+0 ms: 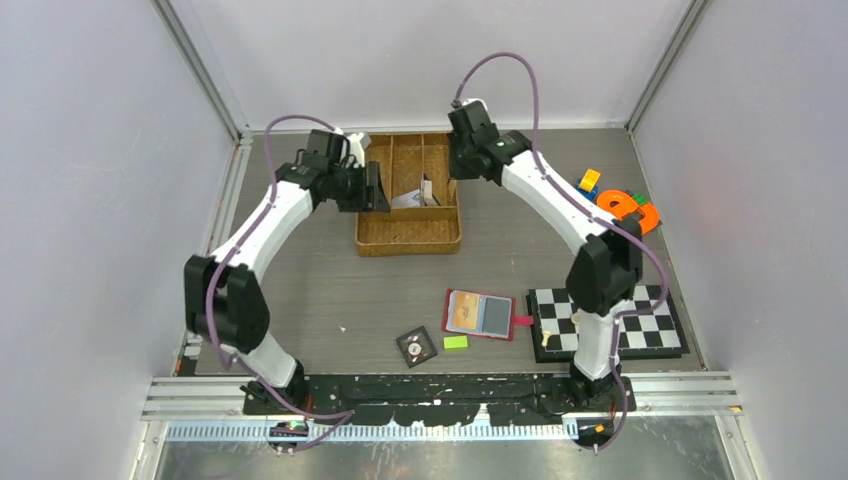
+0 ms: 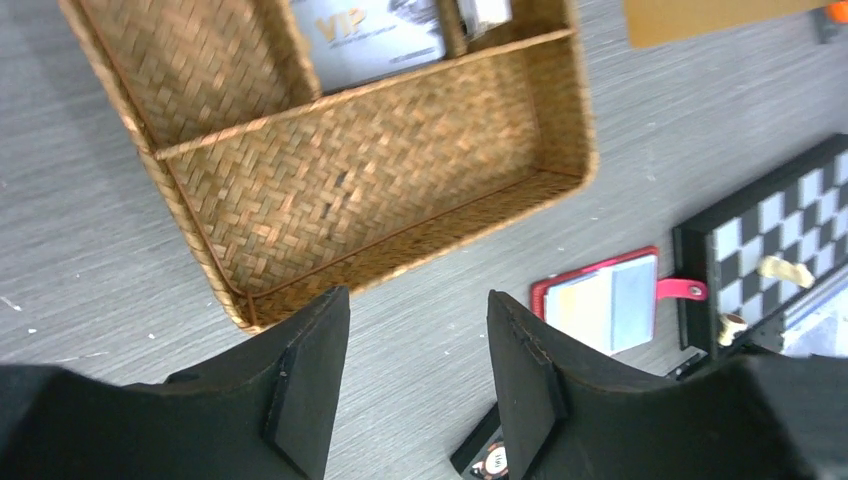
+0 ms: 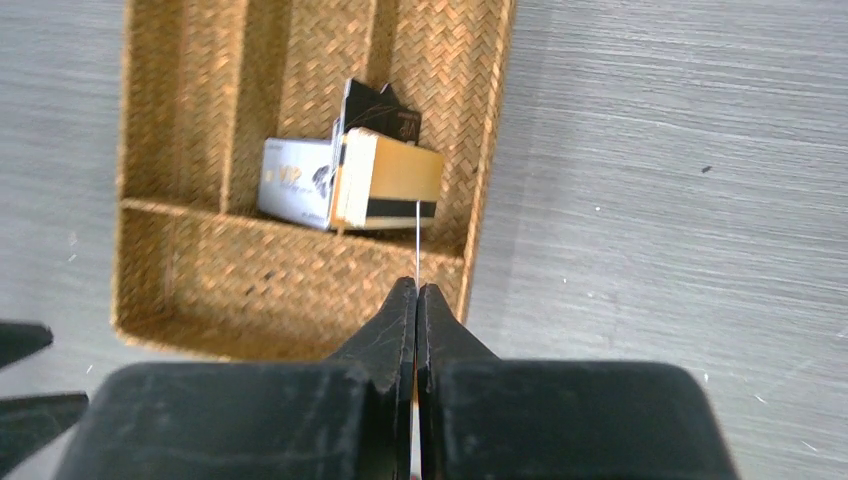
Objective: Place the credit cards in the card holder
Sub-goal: Pick up the credit card from the storage box, then move the card holder to the center of the board.
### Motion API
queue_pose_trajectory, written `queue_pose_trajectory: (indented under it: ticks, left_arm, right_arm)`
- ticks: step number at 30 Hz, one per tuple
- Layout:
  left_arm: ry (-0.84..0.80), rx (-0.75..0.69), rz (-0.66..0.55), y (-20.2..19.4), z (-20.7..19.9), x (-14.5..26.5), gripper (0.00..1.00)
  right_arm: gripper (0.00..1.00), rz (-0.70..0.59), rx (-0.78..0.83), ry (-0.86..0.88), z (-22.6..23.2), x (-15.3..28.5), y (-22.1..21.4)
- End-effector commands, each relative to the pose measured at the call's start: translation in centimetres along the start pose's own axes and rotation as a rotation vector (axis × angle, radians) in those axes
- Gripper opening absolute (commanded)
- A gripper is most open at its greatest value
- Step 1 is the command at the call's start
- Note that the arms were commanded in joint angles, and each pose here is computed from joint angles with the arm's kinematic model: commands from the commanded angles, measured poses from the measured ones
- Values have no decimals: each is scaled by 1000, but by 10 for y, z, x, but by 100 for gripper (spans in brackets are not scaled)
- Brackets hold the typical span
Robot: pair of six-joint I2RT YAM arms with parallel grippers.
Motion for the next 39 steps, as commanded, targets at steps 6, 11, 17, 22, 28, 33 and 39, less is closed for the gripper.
queue_pose_trajectory:
  ticks: [6, 11, 17, 22, 28, 33, 39]
  left_arm:
    - [-487, -245, -118, -7, -67, 74, 55]
    - [-635, -301, -112, -34, -86, 101, 65]
    - [-856, -338, 21, -67, -116, 110, 68]
    - [-911, -355, 131, -85, -126, 105, 67]
    - [-1012, -315, 125, -90, -134, 108, 28]
    - [-1034, -294, 135, -96, -135, 106, 0]
    - [-696, -151, 23, -103, -111, 72, 0]
  right_arm:
    - [0, 158, 78, 644, 6, 130, -21]
    - [1, 293, 67, 914, 4, 170, -63]
    - [1, 342, 73, 1153, 4, 207, -82]
    - [1, 318, 80, 1220, 5, 218, -84]
    - [1, 364, 63, 1202, 3, 211, -93]
    - [14, 355, 41, 1137, 0, 208, -99]
    - [56, 307, -122, 567, -34, 182, -115]
Point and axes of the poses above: each gripper's point midway between its finger pads, its own x axis back along the fingers, its own z axis along the line the jaws close on, y = z × x, the point moved 8 cm from there along x, back along the fingers, and after that the axes turned 2 degrees about -x, right-handed, at the moved point
